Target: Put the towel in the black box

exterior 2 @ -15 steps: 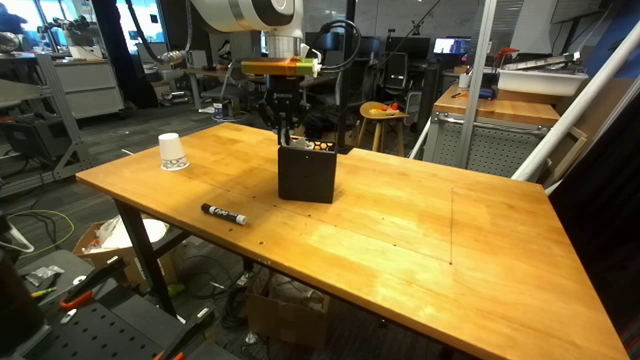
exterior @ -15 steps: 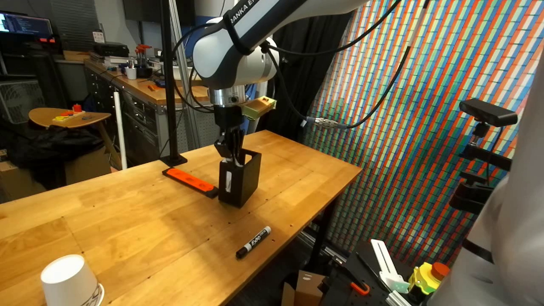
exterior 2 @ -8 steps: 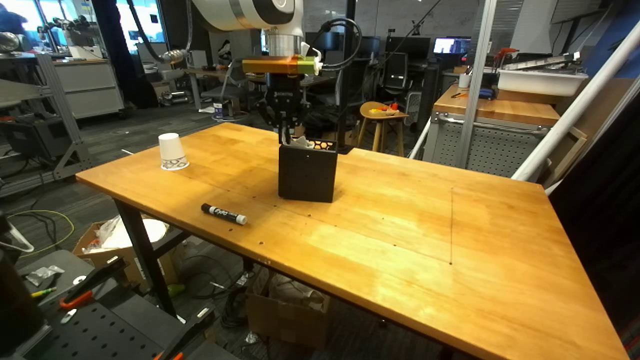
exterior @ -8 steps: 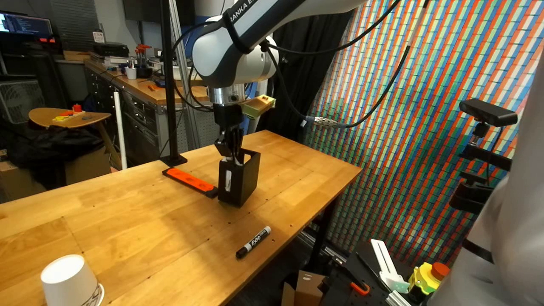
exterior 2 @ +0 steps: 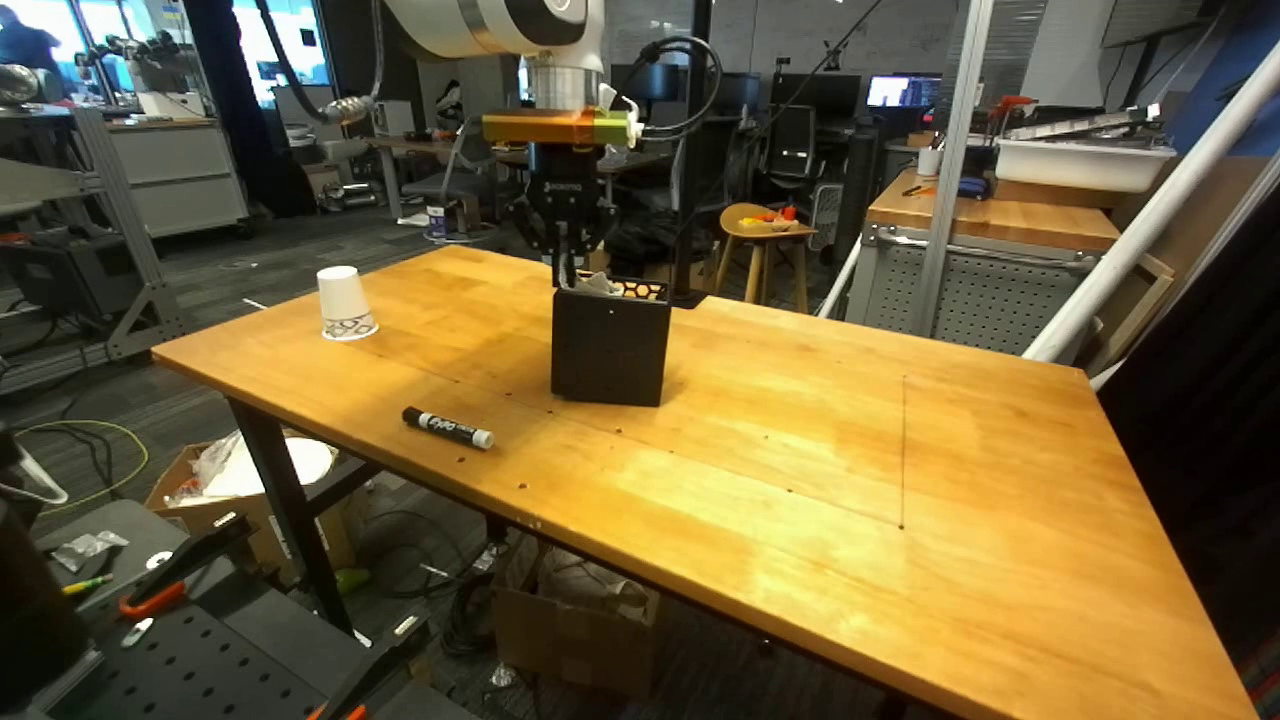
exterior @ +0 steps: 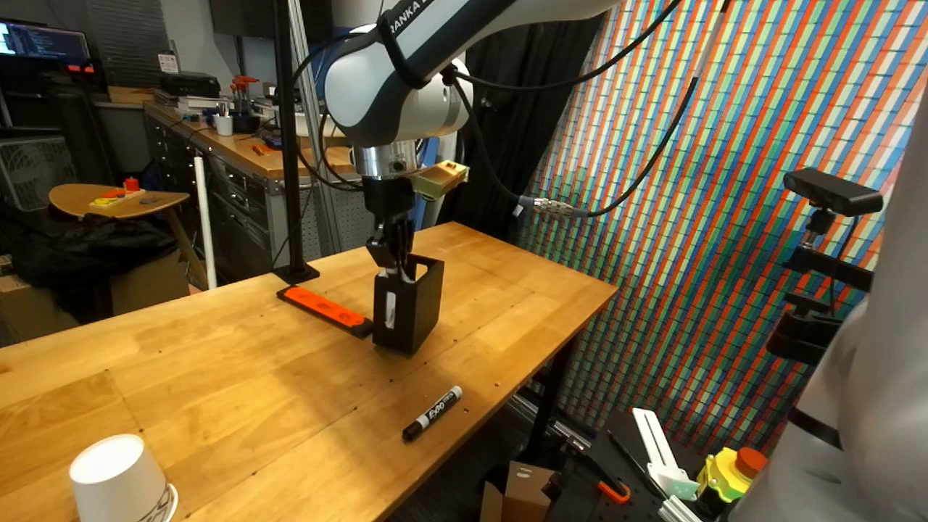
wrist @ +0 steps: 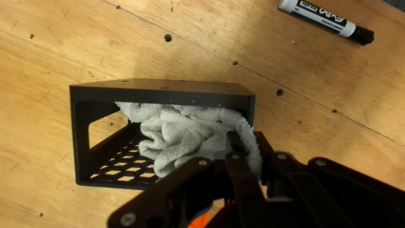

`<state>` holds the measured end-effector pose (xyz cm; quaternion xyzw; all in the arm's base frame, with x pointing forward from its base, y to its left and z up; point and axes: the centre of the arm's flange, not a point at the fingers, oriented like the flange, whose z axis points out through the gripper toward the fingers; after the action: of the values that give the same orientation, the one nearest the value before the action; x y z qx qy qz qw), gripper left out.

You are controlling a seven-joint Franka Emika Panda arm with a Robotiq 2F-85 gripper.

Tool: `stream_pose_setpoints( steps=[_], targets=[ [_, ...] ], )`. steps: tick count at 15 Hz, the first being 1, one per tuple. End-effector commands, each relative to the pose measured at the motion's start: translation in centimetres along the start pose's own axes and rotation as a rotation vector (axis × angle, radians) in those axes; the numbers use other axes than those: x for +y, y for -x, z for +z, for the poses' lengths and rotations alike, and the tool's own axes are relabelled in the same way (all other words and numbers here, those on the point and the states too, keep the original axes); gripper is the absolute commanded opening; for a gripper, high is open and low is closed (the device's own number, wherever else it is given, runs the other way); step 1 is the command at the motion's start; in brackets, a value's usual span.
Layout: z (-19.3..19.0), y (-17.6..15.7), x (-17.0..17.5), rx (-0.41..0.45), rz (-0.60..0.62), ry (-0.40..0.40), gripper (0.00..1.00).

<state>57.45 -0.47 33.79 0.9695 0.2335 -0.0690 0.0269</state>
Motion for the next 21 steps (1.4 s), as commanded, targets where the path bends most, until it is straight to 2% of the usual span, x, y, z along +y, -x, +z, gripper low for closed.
stream_pose_setpoints(
  steps=[1,2,3,4,5,12,13,14,17,18,19,20,21],
  targets=[
    [-1.6,-0.3,0.1,-0.014,-0.042,-0.005,0.06],
    [-1.5,-0.3,0.1,-0.022,-0.043,-0.002,0.06],
    [-1.7,-0.3,0.0,-0.019,-0.045,-0.001,0.11],
    [-1.8,-0.3,0.0,-0.019,-0.046,0.0,0.39],
    [-1.9,-0.4,0.0,-0.018,-0.046,0.0,0.4],
    [-2.5,-0.6,0.2,-0.005,-0.04,0.002,0.92],
    [-2.6,-0.6,0.3,-0.003,-0.04,0.002,0.77],
    [-2.6,-0.6,0.3,-0.002,-0.04,0.001,0.69],
    [-2.4,-0.7,0.3,-0.001,-0.041,-0.002,0.53],
    [-2.3,-0.7,0.3,0.001,-0.04,-0.003,0.43],
    [-2.3,-0.7,0.3,0.002,-0.04,-0.003,0.29],
    [-2.3,-0.8,0.3,0.003,-0.04,-0.004,0.28],
    [-2.2,-0.8,0.3,0.004,-0.039,-0.005,0.19]
  ],
)
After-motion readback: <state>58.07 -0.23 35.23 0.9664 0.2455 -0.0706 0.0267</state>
